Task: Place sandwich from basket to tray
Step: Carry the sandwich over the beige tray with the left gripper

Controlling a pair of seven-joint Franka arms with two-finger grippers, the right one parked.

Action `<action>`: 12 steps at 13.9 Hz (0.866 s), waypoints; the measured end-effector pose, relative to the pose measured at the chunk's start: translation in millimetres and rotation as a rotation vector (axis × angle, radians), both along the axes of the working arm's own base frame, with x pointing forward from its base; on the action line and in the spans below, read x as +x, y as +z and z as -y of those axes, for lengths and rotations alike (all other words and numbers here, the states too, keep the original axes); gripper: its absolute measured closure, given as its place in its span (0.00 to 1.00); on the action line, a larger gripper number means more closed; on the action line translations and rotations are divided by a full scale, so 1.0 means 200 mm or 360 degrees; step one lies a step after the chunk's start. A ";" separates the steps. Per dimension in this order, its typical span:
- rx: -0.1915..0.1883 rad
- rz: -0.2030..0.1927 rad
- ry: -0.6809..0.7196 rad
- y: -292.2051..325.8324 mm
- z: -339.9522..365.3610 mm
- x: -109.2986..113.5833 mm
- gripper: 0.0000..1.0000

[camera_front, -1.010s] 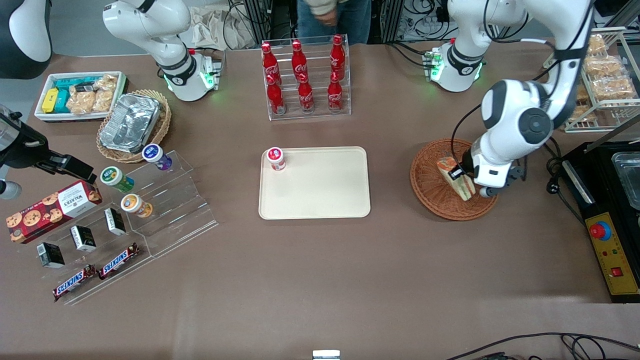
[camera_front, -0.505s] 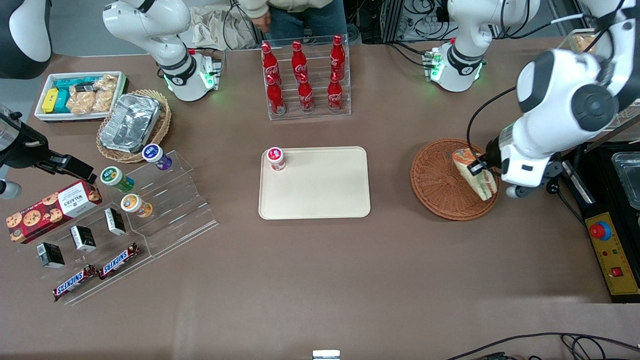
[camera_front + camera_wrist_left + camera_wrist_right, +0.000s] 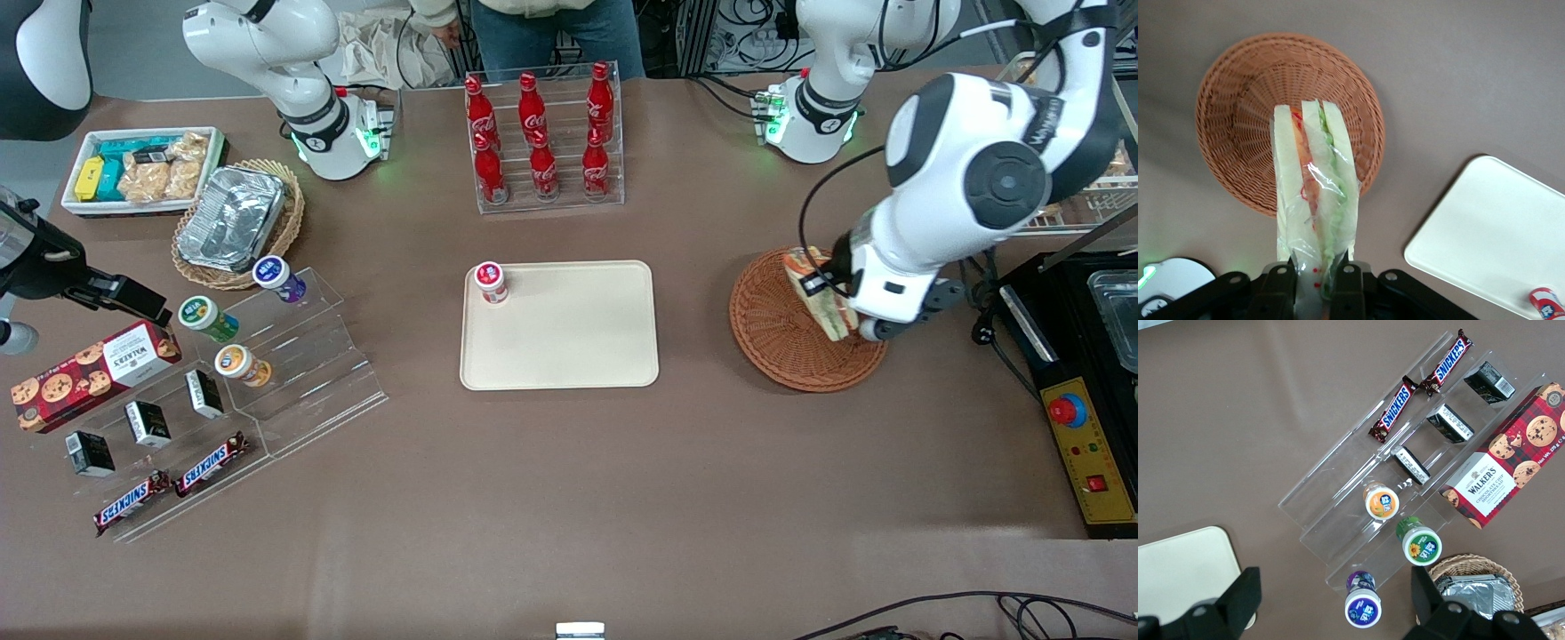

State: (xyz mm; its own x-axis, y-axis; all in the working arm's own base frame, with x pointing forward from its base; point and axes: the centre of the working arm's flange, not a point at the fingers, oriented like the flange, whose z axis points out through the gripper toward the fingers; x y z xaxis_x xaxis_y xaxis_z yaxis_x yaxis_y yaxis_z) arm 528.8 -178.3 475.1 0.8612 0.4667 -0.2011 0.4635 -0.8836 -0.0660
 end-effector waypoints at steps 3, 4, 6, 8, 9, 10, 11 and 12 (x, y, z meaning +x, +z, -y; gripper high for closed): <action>0.0010 -0.0005 -0.0075 -0.02 0.21 -0.07 0.81; 0.0012 -0.0004 -0.0112 -0.06 0.30 -0.08 0.81; 0.0011 -0.0007 -0.0212 -0.17 0.49 -0.12 0.81; -0.0020 0.0034 -0.0311 -0.28 0.69 -0.16 0.81; -0.0043 0.0062 -0.0355 -0.31 0.78 -0.19 0.81; -0.0064 0.0079 -0.0394 -0.34 0.87 -0.22 0.81; -0.0083 0.0086 -0.0423 -0.37 0.94 -0.25 0.81; -0.0106 0.0107 -0.0450 -0.40 1.01 -0.27 0.81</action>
State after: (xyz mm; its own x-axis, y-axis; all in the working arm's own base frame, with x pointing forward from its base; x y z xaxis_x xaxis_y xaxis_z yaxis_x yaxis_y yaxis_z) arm 473.9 -380.0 395.7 0.9676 0.1938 -0.1617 0.1994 -0.9797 0.0191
